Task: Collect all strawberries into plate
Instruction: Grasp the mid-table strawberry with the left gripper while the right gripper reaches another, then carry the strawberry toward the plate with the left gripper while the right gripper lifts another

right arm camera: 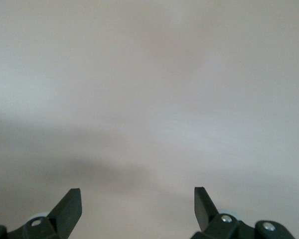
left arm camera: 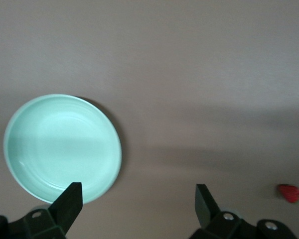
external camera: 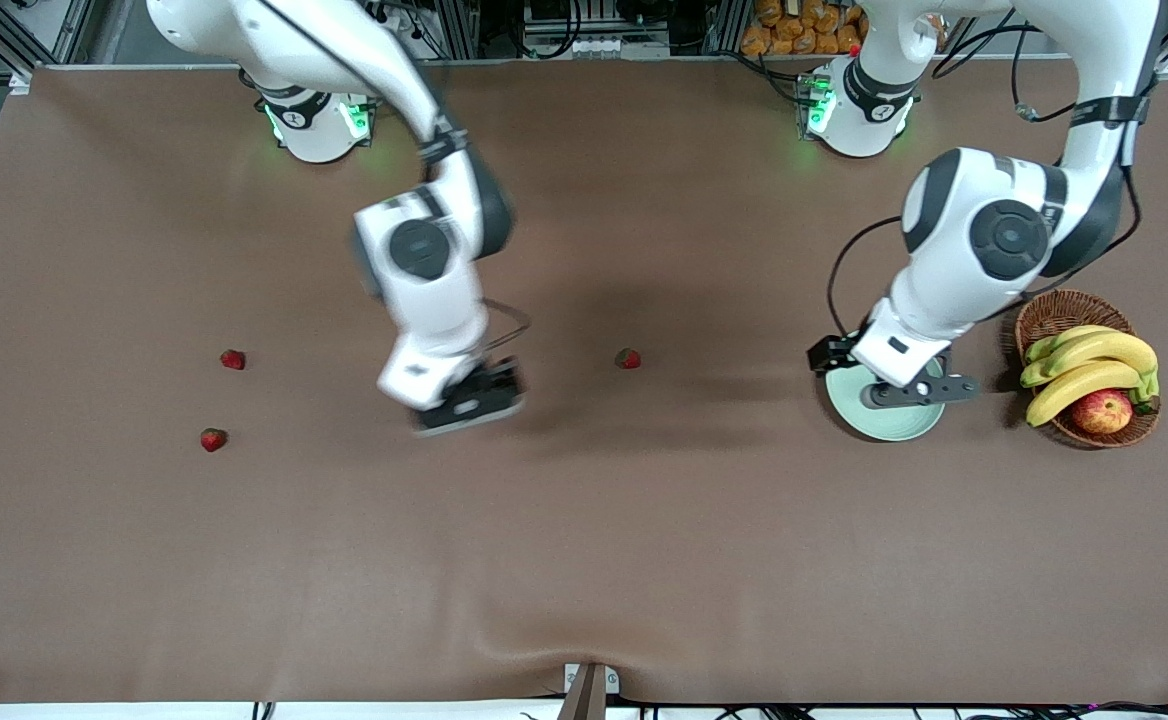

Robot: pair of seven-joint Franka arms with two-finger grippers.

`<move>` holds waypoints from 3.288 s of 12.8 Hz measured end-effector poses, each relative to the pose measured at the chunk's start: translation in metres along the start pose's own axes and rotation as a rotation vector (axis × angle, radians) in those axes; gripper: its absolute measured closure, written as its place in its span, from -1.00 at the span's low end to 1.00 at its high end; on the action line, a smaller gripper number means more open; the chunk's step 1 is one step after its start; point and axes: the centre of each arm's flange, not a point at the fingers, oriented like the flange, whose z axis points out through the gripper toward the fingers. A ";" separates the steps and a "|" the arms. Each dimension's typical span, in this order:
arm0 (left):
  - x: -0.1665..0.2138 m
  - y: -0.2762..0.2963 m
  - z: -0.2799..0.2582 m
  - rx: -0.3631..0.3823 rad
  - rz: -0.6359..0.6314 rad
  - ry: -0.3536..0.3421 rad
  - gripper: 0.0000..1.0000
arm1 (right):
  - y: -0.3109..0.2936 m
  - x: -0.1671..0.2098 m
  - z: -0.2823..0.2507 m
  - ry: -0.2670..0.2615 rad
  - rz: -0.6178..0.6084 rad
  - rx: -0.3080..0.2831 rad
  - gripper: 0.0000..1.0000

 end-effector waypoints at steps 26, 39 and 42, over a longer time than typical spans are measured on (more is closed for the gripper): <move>-0.115 0.266 0.195 0.042 -0.841 0.003 -0.81 | 0.377 -0.106 0.193 -0.351 0.561 0.086 -0.63; -0.083 0.251 0.182 0.031 -0.875 0.033 0.35 | 0.395 -0.094 0.179 -0.237 0.565 0.063 0.43; -0.046 0.222 0.121 0.042 -0.857 0.084 0.35 | 0.398 -0.089 0.172 -0.218 0.541 0.065 0.44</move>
